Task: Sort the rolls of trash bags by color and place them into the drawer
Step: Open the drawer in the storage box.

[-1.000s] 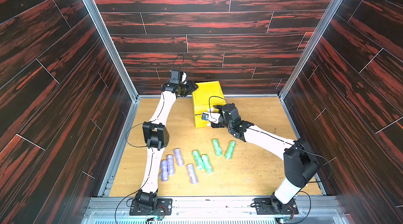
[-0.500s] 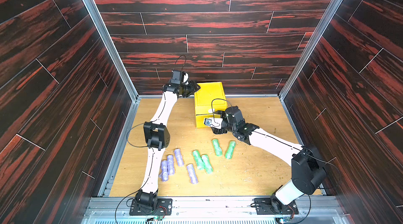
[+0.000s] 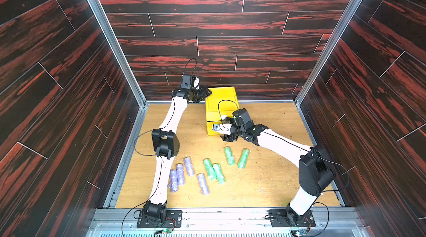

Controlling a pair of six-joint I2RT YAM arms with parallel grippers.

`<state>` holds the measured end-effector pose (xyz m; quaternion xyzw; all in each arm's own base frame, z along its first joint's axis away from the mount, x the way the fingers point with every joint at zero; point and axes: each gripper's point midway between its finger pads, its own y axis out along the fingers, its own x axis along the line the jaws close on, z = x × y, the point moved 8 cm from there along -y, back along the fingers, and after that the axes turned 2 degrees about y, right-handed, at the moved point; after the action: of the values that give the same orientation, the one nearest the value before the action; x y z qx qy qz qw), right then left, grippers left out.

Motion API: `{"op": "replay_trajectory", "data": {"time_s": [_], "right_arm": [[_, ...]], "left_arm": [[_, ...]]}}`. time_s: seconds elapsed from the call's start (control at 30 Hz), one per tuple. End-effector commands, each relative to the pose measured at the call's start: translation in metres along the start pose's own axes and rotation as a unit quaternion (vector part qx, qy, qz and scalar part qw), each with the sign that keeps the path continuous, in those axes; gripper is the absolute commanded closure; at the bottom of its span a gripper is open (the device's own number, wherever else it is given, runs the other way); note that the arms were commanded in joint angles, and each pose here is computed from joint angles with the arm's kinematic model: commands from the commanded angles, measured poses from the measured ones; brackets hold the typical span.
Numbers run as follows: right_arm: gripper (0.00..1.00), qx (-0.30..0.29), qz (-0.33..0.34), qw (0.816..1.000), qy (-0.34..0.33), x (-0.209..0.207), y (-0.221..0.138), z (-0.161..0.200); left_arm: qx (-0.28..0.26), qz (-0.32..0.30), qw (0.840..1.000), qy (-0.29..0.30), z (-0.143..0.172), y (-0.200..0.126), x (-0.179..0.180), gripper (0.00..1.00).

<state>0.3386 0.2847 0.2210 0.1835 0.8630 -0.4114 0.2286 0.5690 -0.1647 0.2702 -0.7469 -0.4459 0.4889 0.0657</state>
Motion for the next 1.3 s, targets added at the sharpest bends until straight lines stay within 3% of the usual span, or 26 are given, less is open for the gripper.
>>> {"op": "replay_trajectory", "data": {"time_s": [0.0, 0.5, 0.97, 1.27], "right_arm": [[0.19, 0.022, -0.004, 1.000, 0.014, -0.002, 0.006, 0.007], [0.18, 0.061, 0.055, 0.997, 0.007, -0.023, 0.039, 0.015], [0.20, 0.099, 0.012, 0.995, 0.028, -0.004, 0.059, 0.041], [0.23, 0.108, -0.036, 0.993, 0.034, 0.018, 0.037, 0.033]], "left_arm": [[0.057, 0.011, 0.998, -0.009, 0.024, 0.008, -0.010, 0.39], [0.059, 0.011, 0.998, -0.008, 0.025, 0.008, -0.009, 0.39], [0.062, 0.010, 0.998, -0.008, 0.026, 0.009, -0.009, 0.40], [0.062, 0.008, 0.998, -0.008, 0.026, 0.010, -0.007, 0.40]]}}
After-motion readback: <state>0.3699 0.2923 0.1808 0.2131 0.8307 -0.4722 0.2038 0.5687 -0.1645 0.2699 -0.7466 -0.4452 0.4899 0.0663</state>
